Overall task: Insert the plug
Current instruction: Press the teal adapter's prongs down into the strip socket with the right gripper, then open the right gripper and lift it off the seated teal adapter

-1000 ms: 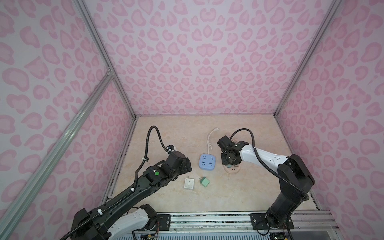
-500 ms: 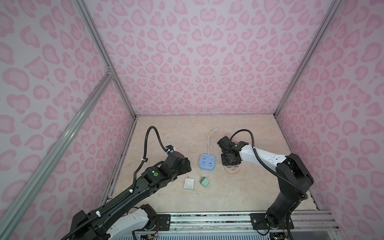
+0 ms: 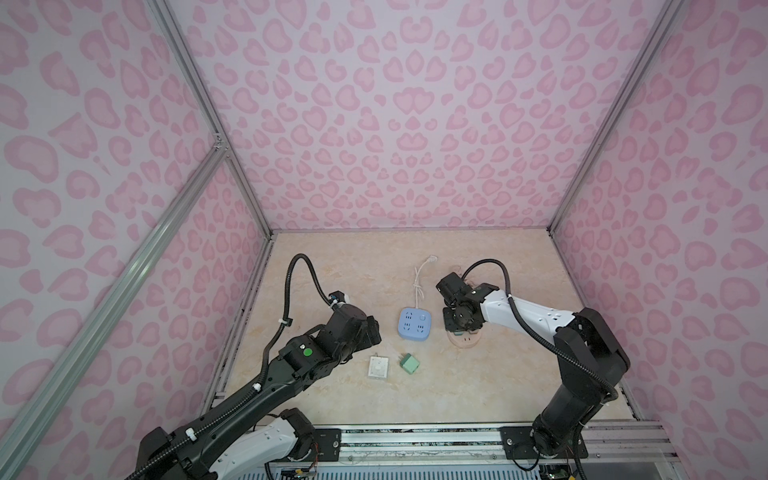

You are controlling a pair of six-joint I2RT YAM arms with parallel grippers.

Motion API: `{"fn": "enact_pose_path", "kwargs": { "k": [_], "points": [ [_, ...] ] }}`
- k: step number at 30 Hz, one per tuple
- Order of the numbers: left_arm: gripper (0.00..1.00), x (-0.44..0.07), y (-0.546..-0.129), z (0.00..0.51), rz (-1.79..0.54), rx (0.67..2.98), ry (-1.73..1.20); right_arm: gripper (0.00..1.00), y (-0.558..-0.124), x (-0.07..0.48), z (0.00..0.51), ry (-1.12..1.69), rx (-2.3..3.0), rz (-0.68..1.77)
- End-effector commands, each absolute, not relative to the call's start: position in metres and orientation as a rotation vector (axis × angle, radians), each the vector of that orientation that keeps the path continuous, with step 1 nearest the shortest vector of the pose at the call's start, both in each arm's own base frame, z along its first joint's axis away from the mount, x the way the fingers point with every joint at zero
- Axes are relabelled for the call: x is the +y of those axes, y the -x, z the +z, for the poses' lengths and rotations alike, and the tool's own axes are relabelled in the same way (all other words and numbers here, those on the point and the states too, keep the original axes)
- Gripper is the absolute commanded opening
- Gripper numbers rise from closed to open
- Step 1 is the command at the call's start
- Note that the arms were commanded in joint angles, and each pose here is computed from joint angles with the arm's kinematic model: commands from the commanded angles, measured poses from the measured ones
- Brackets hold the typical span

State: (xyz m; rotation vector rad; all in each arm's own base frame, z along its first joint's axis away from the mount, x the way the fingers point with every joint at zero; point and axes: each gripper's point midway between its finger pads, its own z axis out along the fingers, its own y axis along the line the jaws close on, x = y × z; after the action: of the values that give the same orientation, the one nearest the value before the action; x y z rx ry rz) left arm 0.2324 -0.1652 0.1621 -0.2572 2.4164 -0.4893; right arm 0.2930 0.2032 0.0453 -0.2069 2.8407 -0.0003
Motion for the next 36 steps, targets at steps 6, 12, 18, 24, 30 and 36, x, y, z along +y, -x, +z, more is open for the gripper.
{"fn": "enact_pose_path", "kwargs": {
  "k": [6,12,18,24,30,36],
  "points": [
    [0.89,-0.164,-0.235,0.164,-0.492,2.398,0.269,0.0,-0.255,0.2,0.028,0.245,3.015,0.05],
    [0.89,-0.164,-0.234,0.165,-0.491,2.397,0.264,0.11,-0.257,0.202,0.037,0.232,3.005,0.067],
    [0.89,-0.165,-0.235,0.167,-0.489,2.396,0.253,0.4,-0.265,0.201,0.066,0.19,2.918,0.095],
    [0.89,-0.166,-0.235,0.168,-0.502,2.394,0.255,0.46,-0.266,0.198,0.09,0.183,2.868,0.103],
    [0.89,-0.164,-0.233,0.168,-0.491,2.397,0.251,0.45,-0.254,0.208,0.11,0.228,2.788,0.186],
    [0.9,-0.163,-0.226,0.168,-0.543,2.395,0.235,0.46,-0.222,0.257,0.133,0.398,2.596,0.31]
  ]
}}
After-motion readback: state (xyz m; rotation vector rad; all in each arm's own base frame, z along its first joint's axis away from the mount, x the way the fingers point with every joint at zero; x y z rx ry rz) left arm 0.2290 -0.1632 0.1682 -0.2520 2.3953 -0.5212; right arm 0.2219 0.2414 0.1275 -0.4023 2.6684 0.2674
